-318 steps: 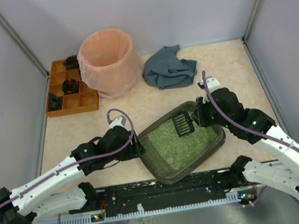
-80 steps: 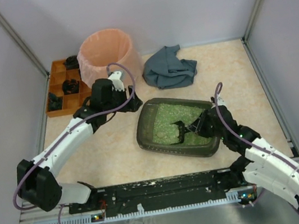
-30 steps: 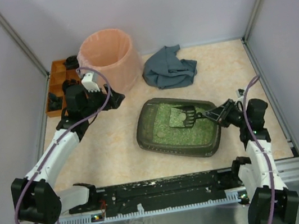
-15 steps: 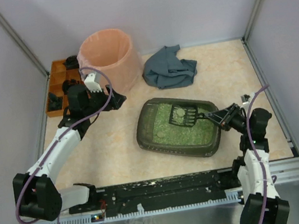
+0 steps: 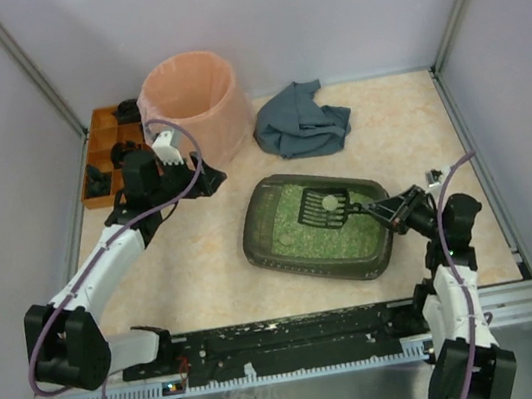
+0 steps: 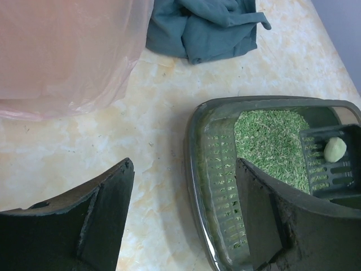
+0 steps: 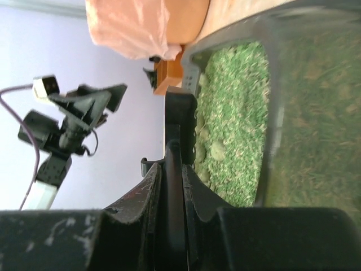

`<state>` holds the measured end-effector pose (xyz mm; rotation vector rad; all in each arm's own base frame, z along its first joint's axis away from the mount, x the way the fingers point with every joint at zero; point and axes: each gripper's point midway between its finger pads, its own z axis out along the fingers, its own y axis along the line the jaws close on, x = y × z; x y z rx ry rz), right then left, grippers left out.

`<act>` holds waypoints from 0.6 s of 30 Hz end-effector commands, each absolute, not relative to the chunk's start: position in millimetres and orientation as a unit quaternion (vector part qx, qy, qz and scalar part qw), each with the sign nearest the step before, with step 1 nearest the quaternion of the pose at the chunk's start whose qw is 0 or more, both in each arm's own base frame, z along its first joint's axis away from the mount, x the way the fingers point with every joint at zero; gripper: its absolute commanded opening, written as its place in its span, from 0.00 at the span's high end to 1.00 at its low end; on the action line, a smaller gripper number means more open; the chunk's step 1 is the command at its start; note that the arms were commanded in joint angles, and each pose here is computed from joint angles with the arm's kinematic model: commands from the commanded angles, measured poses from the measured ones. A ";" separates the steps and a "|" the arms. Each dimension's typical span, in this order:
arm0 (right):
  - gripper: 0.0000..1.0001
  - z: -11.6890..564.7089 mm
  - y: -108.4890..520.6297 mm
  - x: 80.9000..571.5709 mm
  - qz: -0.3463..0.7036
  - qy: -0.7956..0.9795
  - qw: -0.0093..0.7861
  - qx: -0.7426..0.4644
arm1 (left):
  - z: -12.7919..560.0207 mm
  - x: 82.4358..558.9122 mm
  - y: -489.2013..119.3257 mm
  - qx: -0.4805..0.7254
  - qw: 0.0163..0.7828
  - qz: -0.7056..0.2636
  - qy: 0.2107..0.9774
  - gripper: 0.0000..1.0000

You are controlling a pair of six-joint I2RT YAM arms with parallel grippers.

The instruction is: Clean the litter box

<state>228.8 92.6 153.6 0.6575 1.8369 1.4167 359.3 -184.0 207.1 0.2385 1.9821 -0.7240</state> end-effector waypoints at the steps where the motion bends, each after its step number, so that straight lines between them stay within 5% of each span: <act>1: 1.00 176.4 100.5 230.9 0.548 0.720 0.380 0.189 | 213.1 362.6 -188.4 0.117 0.499 -0.309 0.801 0.23; 18: 1.00 184.2 97.2 229.5 0.545 0.718 0.393 0.179 | 216.6 363.6 -182.4 0.109 0.505 -0.295 0.804 0.23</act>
